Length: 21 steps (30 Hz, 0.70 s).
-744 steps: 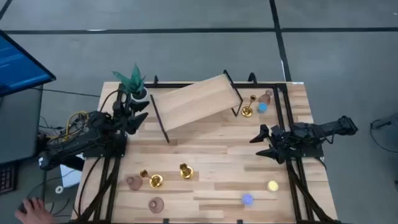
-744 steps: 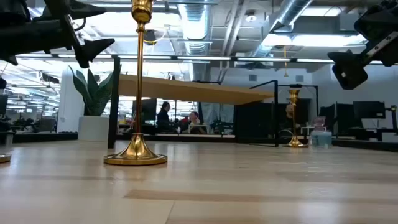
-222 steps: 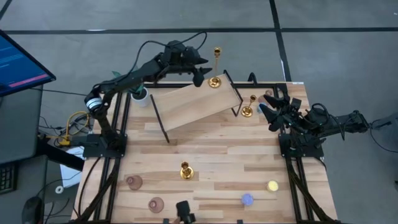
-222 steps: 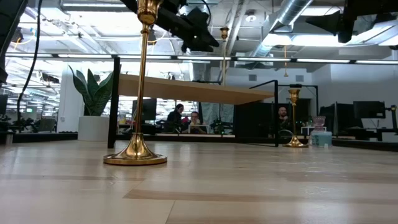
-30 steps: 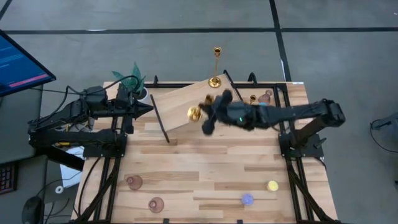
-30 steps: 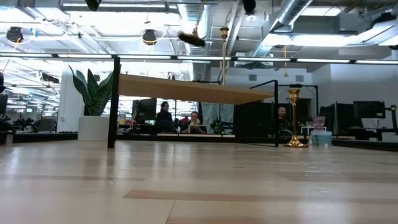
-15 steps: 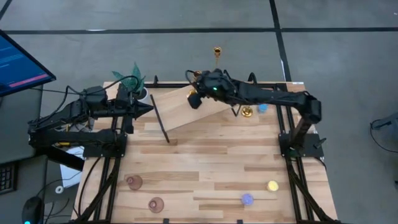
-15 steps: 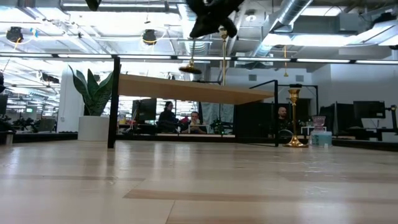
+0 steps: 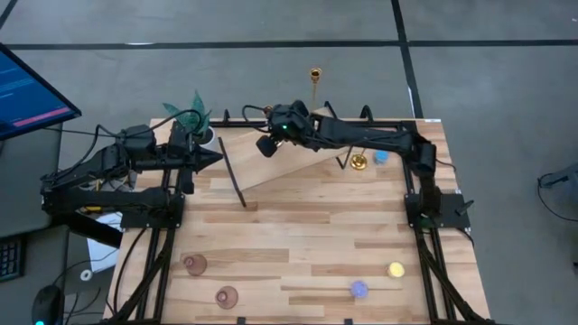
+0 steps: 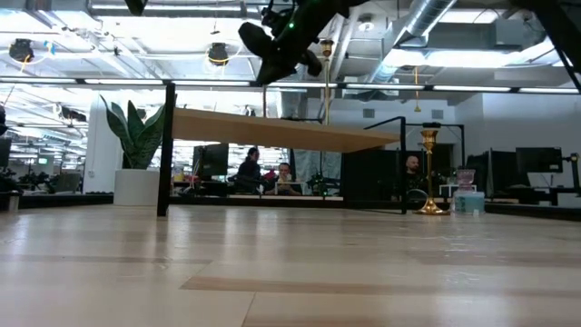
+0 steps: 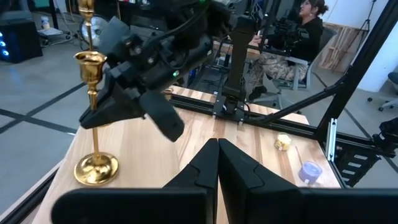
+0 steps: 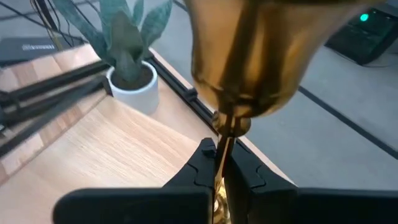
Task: Pick & Place candle stick holders
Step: Put the bottom gold candle holder on the shelf
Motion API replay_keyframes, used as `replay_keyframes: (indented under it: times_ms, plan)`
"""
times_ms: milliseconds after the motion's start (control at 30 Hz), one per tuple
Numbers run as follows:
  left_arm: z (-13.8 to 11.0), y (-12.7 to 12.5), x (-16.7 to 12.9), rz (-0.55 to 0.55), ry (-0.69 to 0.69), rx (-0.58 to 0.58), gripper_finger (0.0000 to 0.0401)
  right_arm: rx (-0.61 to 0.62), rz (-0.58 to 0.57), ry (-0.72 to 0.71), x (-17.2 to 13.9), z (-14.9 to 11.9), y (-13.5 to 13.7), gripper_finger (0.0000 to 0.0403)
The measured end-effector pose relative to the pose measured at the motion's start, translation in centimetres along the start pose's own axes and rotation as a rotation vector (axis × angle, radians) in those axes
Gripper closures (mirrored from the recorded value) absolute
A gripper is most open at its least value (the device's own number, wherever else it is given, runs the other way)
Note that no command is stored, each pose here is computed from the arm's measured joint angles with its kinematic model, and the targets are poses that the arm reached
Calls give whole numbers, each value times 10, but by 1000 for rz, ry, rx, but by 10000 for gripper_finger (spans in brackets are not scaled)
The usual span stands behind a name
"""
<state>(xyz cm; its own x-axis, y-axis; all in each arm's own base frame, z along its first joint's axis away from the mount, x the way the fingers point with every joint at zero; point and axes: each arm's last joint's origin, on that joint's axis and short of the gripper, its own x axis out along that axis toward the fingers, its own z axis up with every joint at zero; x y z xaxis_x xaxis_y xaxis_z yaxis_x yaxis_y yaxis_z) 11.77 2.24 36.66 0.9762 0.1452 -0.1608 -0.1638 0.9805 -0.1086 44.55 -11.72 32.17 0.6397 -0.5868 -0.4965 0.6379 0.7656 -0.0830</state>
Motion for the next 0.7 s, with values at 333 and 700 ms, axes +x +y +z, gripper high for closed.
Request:
replay_keyframes:
  times_ms: [333,700]
  plan:
    - [0,0,0,1,1,0,392,18,-5,8,9,3,-15,403]
    - [0,0,0,1,1,0,392,31,18,17,14,5,-25,403]
